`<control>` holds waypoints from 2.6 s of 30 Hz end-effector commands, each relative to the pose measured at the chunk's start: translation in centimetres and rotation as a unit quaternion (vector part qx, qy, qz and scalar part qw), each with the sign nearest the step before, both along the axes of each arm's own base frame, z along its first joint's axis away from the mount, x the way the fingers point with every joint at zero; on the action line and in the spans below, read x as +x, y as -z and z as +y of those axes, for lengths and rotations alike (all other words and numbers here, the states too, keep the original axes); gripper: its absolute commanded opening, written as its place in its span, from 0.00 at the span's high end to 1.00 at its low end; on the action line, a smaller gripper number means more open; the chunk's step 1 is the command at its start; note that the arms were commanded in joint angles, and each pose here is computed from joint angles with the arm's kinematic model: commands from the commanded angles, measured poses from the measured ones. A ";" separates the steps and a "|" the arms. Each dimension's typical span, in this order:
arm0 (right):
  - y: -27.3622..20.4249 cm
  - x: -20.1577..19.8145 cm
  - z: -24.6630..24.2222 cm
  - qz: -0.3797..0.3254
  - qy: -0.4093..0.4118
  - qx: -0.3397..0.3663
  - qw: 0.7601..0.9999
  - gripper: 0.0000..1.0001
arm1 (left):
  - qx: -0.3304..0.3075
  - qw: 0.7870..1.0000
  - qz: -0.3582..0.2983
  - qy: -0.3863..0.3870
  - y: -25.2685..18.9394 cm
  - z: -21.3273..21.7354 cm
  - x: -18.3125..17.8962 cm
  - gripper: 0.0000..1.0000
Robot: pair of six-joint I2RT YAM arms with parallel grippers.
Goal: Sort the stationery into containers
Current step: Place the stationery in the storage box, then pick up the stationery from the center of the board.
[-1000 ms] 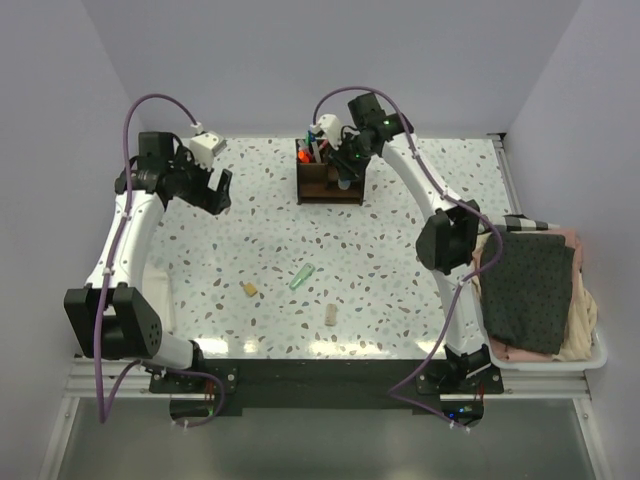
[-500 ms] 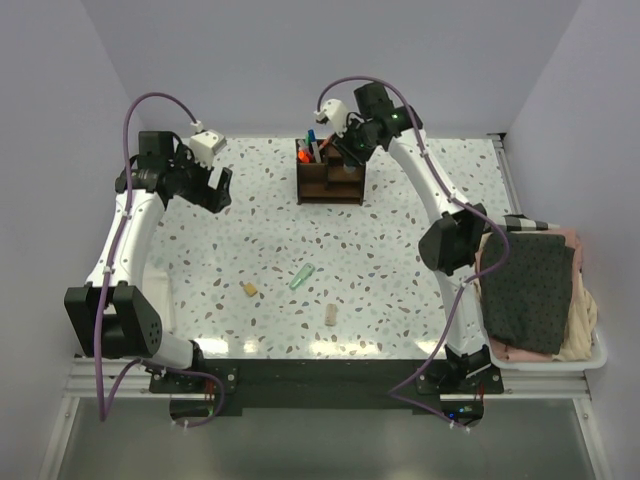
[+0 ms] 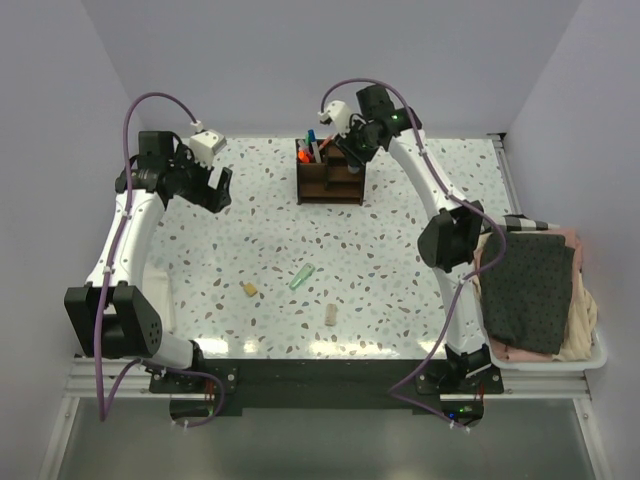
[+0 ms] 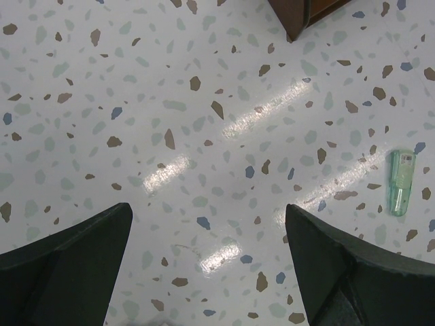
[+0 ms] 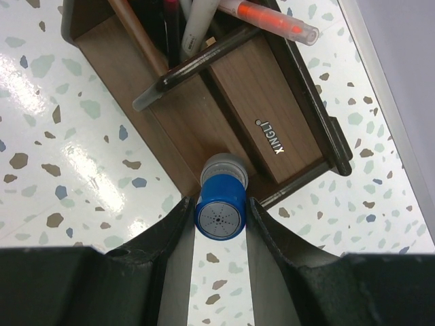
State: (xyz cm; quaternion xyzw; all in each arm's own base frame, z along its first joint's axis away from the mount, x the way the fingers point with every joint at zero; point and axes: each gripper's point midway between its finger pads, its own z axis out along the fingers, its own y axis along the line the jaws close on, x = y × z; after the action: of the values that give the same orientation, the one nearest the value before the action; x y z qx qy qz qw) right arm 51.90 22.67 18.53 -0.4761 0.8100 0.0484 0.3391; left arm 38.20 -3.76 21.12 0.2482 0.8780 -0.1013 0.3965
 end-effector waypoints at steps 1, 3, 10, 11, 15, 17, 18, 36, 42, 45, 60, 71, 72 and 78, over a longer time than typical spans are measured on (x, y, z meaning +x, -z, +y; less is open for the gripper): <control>-1.6 0.8 0.5 -0.023 0.006 0.019 1.000 0.80 | -0.005 1.000 -0.023 -0.002 -1.3 0.1 1.1 0.00; -1.3 0.8 0.5 -0.020 0.006 0.019 1.000 0.80 | -0.007 1.000 -0.021 -0.002 -1.1 0.1 1.2 0.00; -0.3 1.0 0.5 -0.011 0.009 0.017 1.000 0.80 | -0.006 1.000 -0.020 -0.002 -1.1 0.1 1.4 0.00; -0.1 1.0 0.6 -0.010 0.010 0.017 1.000 0.80 | -0.006 1.000 -0.020 -0.002 -1.1 0.1 1.4 0.00; -0.1 1.4 0.5 -0.017 0.016 0.015 1.000 0.71 | -0.005 1.000 -0.020 -0.003 -1.1 0.1 1.4 0.00; -0.2 1.9 0.4 -0.025 0.026 0.019 0.999 0.59 | -0.004 1.000 -0.020 -0.003 -1.1 0.2 1.4 0.00; -0.4 2.1 0.4 -0.029 0.028 0.021 0.999 0.57 | -0.005 1.000 -0.021 -0.003 -1.1 0.1 1.4 0.00; -11.1 -0.5 0.0 -0.117 0.041 0.103 0.987 0.34 | -0.007 1.000 -0.028 0.010 -2.2 -0.4 0.4 0.00; -10.0 -10.6 1.9 -0.053 -0.135 0.149 0.978 0.36 | -0.016 0.998 0.004 0.066 0.4 -3.5 -3.6 0.00; -5.3 -17.0 2.9 0.001 -0.267 0.141 0.953 0.36 | -0.020 0.998 0.015 0.065 1.4 -3.6 -4.7 0.00; 7.4 -24.9 10.1 -0.032 -0.595 -0.001 0.803 0.40 | 0.037 0.999 0.002 0.022 1.2 -0.6 -7.2 0.00; 12.1 -23.5 13.4 -0.002 -0.616 -0.014 0.787 0.39 | 0.042 0.999 0.002 -0.005 1.6 0.9 -9.2 0.00; 12.0 -23.0 13.6 -0.005 -0.616 -0.017 0.788 0.39 | 0.042 0.999 0.002 -0.004 1.6 0.9 -9.2 0.00; 13.7 -22.4 13.6 0.017 -0.619 -0.036 0.785 0.40 | 0.040 0.999 0.001 -0.007 1.6 1.0 -9.3 0.00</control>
State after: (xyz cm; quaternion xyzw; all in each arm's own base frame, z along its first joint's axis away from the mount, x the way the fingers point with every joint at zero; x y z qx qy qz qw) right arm 28.76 35.56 3.50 -0.8759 0.3692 0.2401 0.1972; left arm 29.17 -3.09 19.13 0.2592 0.8860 -0.0691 0.3781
